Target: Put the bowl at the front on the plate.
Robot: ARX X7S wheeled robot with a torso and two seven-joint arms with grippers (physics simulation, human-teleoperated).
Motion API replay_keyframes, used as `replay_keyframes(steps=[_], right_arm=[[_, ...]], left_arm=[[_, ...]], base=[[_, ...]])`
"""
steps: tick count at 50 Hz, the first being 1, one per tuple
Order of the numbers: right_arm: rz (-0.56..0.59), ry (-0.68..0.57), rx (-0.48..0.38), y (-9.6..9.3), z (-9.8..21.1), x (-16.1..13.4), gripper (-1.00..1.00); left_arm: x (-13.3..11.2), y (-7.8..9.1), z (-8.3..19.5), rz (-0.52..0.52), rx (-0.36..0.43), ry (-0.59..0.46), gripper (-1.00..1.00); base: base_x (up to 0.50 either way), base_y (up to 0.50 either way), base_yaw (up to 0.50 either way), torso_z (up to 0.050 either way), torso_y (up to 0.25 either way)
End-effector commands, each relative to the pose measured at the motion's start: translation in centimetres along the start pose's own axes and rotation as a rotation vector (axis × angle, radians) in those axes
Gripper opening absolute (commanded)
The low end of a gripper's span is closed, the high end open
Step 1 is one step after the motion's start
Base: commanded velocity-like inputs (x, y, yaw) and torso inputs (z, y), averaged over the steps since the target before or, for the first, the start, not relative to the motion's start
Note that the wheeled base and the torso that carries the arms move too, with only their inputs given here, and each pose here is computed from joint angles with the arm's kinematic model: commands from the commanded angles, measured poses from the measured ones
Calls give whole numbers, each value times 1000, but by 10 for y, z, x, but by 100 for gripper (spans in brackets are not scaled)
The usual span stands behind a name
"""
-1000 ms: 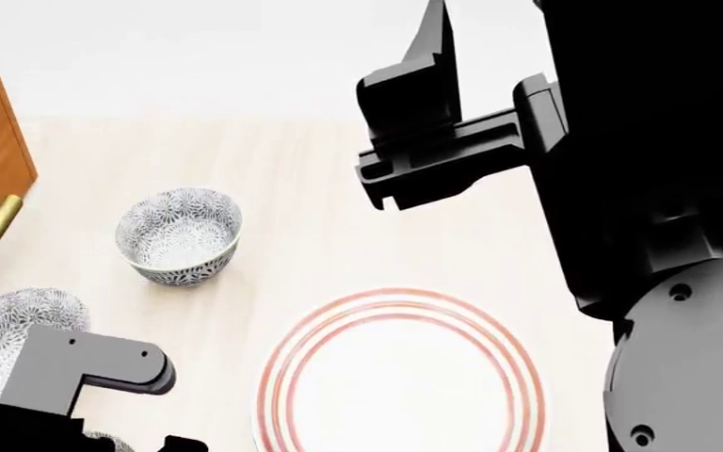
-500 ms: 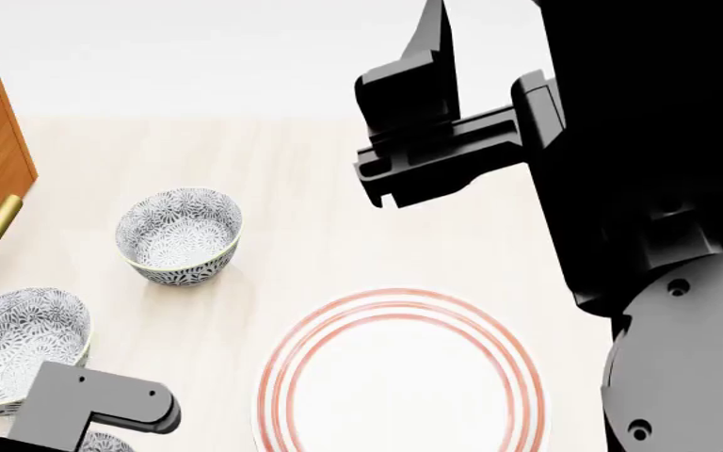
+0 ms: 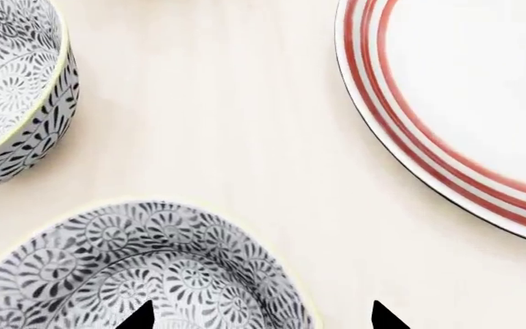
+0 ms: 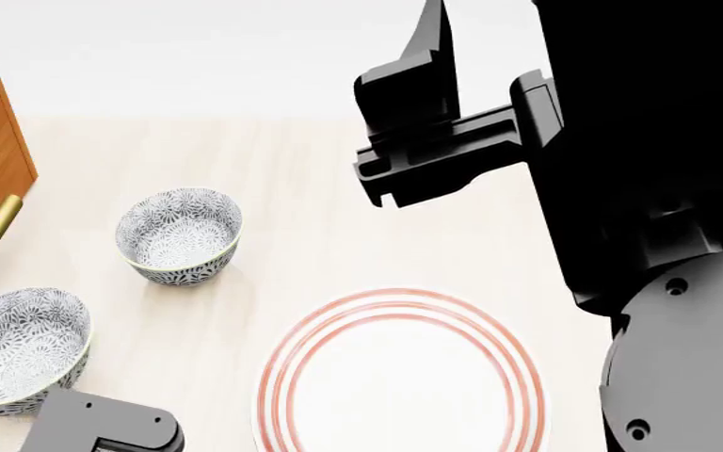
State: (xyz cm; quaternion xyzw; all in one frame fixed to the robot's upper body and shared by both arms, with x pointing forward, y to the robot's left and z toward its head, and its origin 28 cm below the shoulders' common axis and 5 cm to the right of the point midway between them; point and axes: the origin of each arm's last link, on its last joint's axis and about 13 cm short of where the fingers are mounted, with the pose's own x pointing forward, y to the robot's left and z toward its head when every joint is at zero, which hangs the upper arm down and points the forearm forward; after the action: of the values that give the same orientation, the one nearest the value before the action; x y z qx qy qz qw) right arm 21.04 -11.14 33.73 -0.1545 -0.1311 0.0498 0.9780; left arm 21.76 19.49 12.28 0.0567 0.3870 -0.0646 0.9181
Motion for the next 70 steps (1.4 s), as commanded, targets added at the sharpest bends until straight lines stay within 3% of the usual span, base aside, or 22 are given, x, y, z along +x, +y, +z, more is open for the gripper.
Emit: replay_keyframes(steps=[1, 17, 18, 29, 39, 46, 70], right_arm=[[-1, 0, -1, 0, -1, 0, 100], [-2, -4, -2, 0, -1, -1, 100], [-1, -5, -2, 0, -1, -2, 100], [-2, -9, 2, 1, -3, -4, 100], [6, -14, -3, 2, -3, -4, 100], [6, -12, 0, 2, -4, -4, 100], [15, -13, -4, 3, -4, -1, 100]], left_arm=[[3, 0, -4, 7, -6, 35, 100], [8, -1, -10, -17, 18, 48, 100], [9, -1, -11, 10, 1, 57, -100], [10, -2, -15, -10, 5, 65, -100], [5, -1, -12, -61, 3, -11, -100], [2, 2, -7, 3, 52, -121, -100], [-2, 2, -5, 47, 179, -281, -100]], base=[[0, 0, 0, 0, 0], [0, 0, 0, 0, 0], [0, 0, 0, 0, 0], [0, 0, 0, 0, 0], [0, 0, 0, -2, 0], [0, 0, 0, 0, 0], [0, 0, 0, 0, 0]])
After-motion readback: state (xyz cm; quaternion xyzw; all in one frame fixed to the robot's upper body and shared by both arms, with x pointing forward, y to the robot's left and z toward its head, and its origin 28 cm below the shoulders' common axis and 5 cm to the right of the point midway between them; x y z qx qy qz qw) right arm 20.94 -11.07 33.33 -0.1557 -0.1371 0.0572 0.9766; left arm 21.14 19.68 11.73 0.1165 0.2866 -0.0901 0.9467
